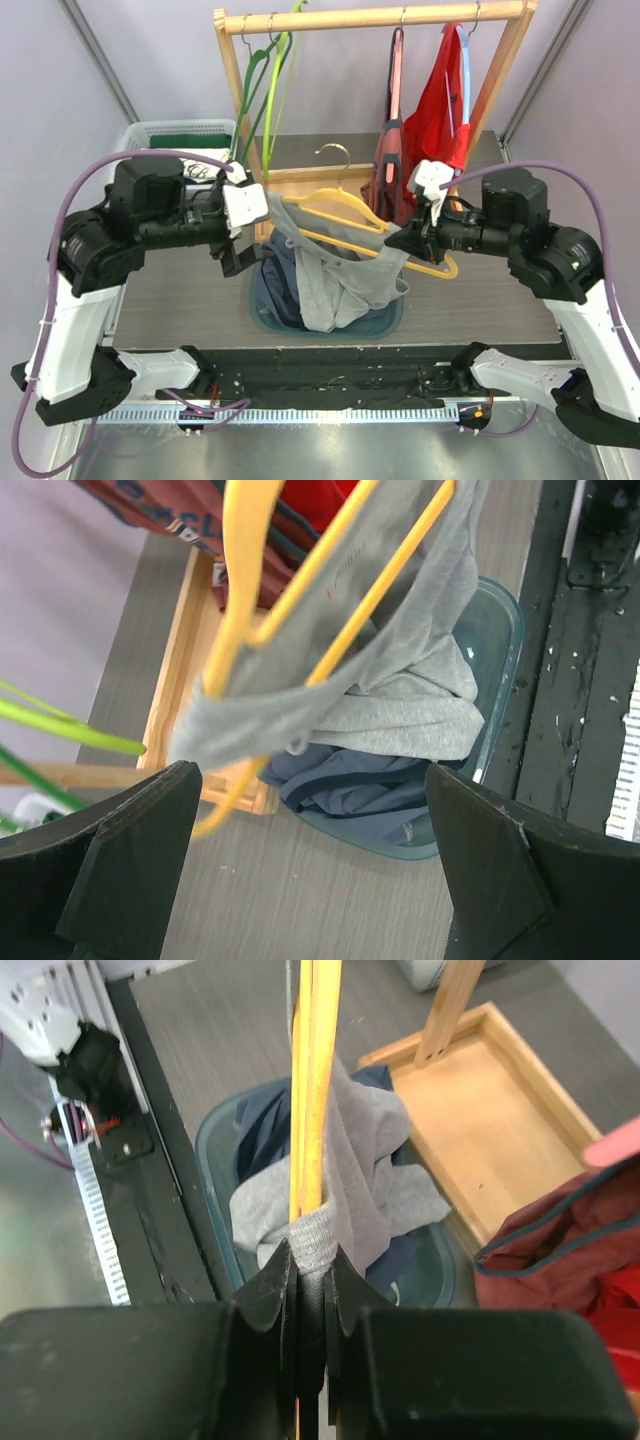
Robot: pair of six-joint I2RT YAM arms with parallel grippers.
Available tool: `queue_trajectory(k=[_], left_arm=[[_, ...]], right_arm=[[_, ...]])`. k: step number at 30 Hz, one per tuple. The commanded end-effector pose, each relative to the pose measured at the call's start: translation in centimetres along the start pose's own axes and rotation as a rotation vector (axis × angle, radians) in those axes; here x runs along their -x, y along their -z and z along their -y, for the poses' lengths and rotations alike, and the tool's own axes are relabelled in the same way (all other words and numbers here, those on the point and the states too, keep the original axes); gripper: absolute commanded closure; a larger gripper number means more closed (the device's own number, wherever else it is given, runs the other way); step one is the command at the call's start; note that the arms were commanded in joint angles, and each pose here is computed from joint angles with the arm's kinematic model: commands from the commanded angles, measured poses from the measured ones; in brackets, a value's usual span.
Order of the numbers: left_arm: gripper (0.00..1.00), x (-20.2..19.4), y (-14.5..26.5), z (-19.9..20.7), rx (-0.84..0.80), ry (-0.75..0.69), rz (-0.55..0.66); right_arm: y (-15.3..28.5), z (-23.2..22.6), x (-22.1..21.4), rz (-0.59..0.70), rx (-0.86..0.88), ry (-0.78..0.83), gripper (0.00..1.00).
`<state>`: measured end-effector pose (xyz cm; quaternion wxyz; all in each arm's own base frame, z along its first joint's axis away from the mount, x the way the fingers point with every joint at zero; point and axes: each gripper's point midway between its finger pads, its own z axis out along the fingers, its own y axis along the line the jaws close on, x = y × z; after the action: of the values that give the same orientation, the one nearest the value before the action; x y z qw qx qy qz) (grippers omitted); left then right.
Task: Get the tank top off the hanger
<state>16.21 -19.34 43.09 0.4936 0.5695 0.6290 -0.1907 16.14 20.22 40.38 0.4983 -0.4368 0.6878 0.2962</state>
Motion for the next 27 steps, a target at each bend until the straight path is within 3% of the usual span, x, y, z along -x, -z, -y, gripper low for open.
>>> queue_trajectory(k=[1,6,11,16,20,24,27], left_arm=[[0.0,0.7,-1.3,0.2,-0.076,-0.086,0.023],[0.0,1.0,-3.3,-0.4,-0.115,-0.105,0.018],[0.0,1.0,-4.1,2.2,-0.287,-0.083,0.034],[0.01,1.1,-4.3,3.3,-0.36,-0.068,0.042],[0.19,2.2,-3.8,3.8,-0.394,-0.064,0.08],[0.54,1.9,-4.1,4.2,-0.42,-0.04,0.069],[0.58,1.2,-4.5,4.4,-0.436,-0.023,0.043]], right_arm=[[-0.6,-0.6,0.1,0.033,0.073,0.16,0.99],[-0.1,-0.9,0.1,0.093,0.072,0.254,0.99],[-0.1,-1.1,1.1,0.16,0.075,0.312,0.99],[-0.7,-1.1,1.2,0.18,0.092,0.328,0.99],[-1.7,-0.8,0.7,0.175,0.097,0.322,0.99],[-2.0,-0.4,1.4,0.211,0.078,0.33,0.99],[-1.8,-0.3,2.3,0.25,0.059,0.345,0.99]])
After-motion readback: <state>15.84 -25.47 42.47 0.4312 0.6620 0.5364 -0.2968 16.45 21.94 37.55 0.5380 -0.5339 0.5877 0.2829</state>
